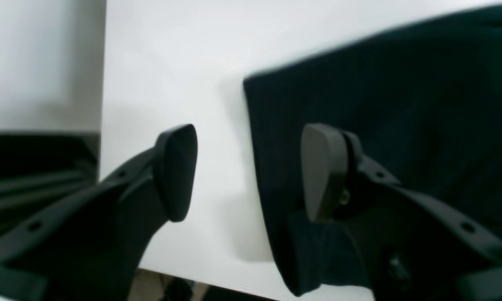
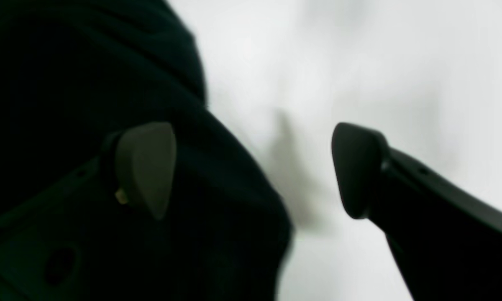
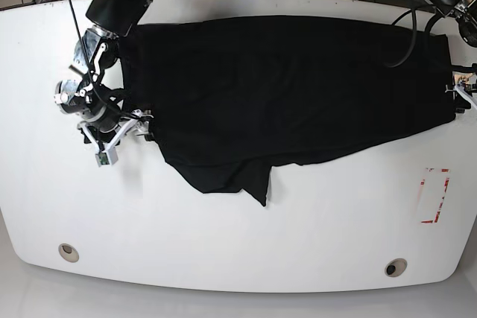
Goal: Fold the T-shirt properly
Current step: 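Release the right gripper and regrasp the shirt edge further along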
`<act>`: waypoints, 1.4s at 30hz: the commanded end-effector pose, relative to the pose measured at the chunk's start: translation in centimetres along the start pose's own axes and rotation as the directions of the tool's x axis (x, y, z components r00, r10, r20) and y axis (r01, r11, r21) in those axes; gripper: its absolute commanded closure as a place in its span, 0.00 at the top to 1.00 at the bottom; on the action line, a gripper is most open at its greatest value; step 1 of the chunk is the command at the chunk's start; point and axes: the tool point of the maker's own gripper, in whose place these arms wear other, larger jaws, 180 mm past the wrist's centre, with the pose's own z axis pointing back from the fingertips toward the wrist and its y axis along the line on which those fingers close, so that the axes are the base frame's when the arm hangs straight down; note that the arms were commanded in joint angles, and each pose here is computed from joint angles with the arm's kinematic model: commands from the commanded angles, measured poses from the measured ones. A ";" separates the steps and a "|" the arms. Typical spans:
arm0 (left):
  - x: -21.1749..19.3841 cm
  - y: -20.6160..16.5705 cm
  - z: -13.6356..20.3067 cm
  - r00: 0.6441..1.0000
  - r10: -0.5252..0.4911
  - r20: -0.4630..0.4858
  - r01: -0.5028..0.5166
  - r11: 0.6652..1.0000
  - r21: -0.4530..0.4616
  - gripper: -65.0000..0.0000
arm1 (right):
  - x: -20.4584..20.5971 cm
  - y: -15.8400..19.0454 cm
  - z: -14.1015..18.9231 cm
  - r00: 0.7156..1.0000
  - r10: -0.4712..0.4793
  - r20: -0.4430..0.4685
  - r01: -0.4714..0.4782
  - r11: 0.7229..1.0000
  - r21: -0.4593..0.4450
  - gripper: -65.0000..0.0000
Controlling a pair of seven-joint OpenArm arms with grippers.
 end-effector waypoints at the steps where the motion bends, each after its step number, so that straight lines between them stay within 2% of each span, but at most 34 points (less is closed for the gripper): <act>1: 1.1 0.7 0.3 0.999 -0.004 0.037 0.003 1.000 0.006 0.57 | 2.1 -0.5 -0.2 0.999 -0.005 0.048 0.005 1.000 0.003 0.86; 8: 1.0 0.7 0.1 0.999 0.000 0.033 0.000 1.000 0.003 0.57 | 1.3 0.3 -2.1 0.996 -0.065 0.062 0.062 0.997 0.056 0.86; 17: 1.2 0.6 0.0 0.999 0.001 0.045 -0.001 1.000 -0.001 0.57 | -1.3 3.6 -3.7 0.999 -0.051 -0.006 0.051 0.990 0.129 0.86; 24: 1.3 0.2 -1.2 0.996 0.030 0.086 -0.026 0.999 -0.039 0.57 | -1.0 5.8 -3.6 1.000 -0.027 0.014 0.024 0.988 0.153 0.83; 28: 1.1 -0.3 -2.7 0.996 0.037 0.079 -0.031 0.996 -0.079 0.57 | -0.9 6.5 -3.8 1.000 -0.009 0.011 0.007 0.986 0.167 0.68; 31: 1.3 -0.5 -3.7 0.996 0.049 0.070 -0.041 0.993 -0.106 0.57 | -0.9 6.6 -3.8 1.000 -0.008 0.011 0.006 0.986 0.168 0.52; 35: 1.2 -1.0 -5.5 0.993 0.100 0.060 -0.090 0.984 -0.157 0.58 | -0.8 6.6 -3.8 1.000 -0.007 0.014 0.004 0.986 0.169 0.25; 38: 1.3 -0.6 -6.3 0.991 0.116 0.062 -0.105 0.982 -0.155 0.58 | -0.7 6.5 -3.8 1.000 -0.005 0.015 0.003 0.986 0.167 0.07; 40: 1.4 -0.4 -6.9 0.991 0.122 0.058 -0.113 0.982 -0.149 0.58 | -0.6 6.5 -3.8 1.000 -0.004 0.017 0.001 0.986 0.167 0.00; 42: 1.3 -0.3 -7.5 0.990 0.131 0.046 -0.123 0.981 -0.147 0.58 | -0.6 6.6 -3.8 1.000 -0.003 0.017 0.000 0.986 0.168 0.00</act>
